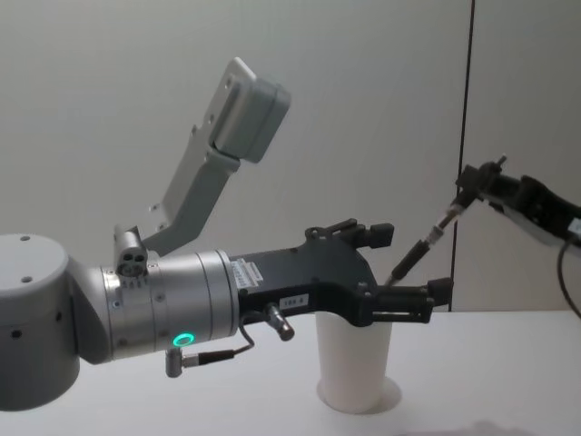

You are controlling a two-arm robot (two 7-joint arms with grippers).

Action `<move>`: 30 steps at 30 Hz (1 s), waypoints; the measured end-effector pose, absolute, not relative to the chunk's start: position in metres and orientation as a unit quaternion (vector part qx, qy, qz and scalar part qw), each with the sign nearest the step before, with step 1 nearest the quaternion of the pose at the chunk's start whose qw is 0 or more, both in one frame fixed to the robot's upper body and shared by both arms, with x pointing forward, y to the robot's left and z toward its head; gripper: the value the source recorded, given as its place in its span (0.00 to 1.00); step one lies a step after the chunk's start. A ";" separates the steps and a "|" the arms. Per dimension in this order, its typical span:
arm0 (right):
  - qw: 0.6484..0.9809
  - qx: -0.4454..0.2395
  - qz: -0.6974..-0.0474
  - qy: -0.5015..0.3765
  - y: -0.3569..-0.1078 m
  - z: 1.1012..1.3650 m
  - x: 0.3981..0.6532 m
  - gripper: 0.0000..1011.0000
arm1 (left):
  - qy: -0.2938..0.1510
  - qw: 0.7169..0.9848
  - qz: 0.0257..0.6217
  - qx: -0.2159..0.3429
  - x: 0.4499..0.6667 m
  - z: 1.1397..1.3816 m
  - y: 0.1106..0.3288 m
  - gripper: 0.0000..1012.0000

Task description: Place the pen into the pen holder.

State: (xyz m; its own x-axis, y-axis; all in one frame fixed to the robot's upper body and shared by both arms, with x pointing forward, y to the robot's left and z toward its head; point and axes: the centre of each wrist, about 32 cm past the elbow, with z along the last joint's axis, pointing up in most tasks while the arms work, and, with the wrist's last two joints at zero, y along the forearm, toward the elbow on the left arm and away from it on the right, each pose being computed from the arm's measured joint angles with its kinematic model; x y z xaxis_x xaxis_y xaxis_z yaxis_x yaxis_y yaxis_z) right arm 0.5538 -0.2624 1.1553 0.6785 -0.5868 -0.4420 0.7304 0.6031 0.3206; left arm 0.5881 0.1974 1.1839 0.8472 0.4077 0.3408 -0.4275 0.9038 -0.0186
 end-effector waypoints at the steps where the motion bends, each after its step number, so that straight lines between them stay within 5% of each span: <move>1: 0.885 0.240 -0.373 0.141 -0.263 1.158 0.557 0.14 | -0.171 0.961 0.217 0.029 0.588 1.184 0.197 0.99; 30: 0.912 0.155 -0.368 0.097 -0.254 1.185 0.627 0.14 | -0.171 0.961 0.217 0.029 0.588 1.184 0.197 0.99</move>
State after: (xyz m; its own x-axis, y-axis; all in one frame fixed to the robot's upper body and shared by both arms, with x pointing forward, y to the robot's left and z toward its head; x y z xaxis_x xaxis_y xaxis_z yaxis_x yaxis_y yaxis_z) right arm 0.6270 -0.2538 1.1850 0.7104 -0.6405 -0.2916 0.7009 0.6815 0.2107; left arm 0.5881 0.1974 1.1839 0.8472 0.4077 0.3407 -0.4275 0.9038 -0.0186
